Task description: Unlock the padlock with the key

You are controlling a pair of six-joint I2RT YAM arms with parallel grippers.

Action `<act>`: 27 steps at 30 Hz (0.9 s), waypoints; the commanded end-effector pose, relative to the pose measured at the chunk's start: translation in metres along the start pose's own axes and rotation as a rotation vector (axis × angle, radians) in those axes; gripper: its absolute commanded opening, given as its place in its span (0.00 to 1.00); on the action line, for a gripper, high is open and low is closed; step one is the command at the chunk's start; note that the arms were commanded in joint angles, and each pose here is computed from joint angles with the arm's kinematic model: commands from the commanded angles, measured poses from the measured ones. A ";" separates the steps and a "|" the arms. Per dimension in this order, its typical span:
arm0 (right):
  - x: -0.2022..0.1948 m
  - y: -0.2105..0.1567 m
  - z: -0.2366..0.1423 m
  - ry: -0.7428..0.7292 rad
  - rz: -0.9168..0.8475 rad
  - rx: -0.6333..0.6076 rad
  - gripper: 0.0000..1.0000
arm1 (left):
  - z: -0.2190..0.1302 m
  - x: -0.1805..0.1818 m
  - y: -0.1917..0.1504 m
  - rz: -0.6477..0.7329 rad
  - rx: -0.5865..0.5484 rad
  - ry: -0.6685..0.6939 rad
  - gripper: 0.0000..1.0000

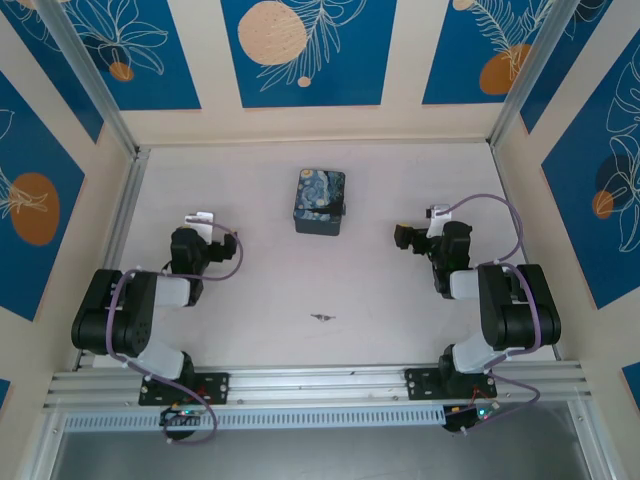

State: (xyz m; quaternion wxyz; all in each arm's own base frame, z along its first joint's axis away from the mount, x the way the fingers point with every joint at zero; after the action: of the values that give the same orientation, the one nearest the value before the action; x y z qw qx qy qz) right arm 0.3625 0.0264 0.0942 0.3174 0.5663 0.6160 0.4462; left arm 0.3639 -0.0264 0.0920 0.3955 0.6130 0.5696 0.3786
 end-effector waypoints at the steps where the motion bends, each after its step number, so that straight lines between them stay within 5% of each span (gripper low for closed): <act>1: 0.001 0.012 0.001 0.011 -0.030 -0.035 0.99 | 0.001 0.003 0.008 0.005 -0.020 -0.008 1.00; 19: -0.002 0.016 -0.002 -0.002 -0.014 -0.052 0.99 | 0.000 0.005 0.010 0.000 -0.028 0.006 1.00; 23: -0.003 0.038 -0.019 -0.077 0.000 -0.027 0.99 | -0.002 0.013 0.027 -0.030 0.052 0.065 1.00; 27: -0.018 0.058 -0.039 -0.216 0.325 0.082 0.99 | -0.006 0.007 0.041 -0.059 0.130 0.024 1.00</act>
State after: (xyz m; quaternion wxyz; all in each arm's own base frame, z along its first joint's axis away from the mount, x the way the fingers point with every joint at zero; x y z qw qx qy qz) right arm 0.3610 0.0176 0.1473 0.3231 0.6086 0.5754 0.4405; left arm 0.3778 -0.0233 0.1213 0.3734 0.6140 0.5904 0.3675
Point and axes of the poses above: each hand's point on the last joint's axis, 136 mm out from that joint toward the fingers, its own z axis out along the fingers, its own x axis along the line the jaws close on, y = z × x, the point moved 3 cm from there along -z, back along the fingers, and after that the axes turned 3 degrees about -z, right-handed, at the moved point
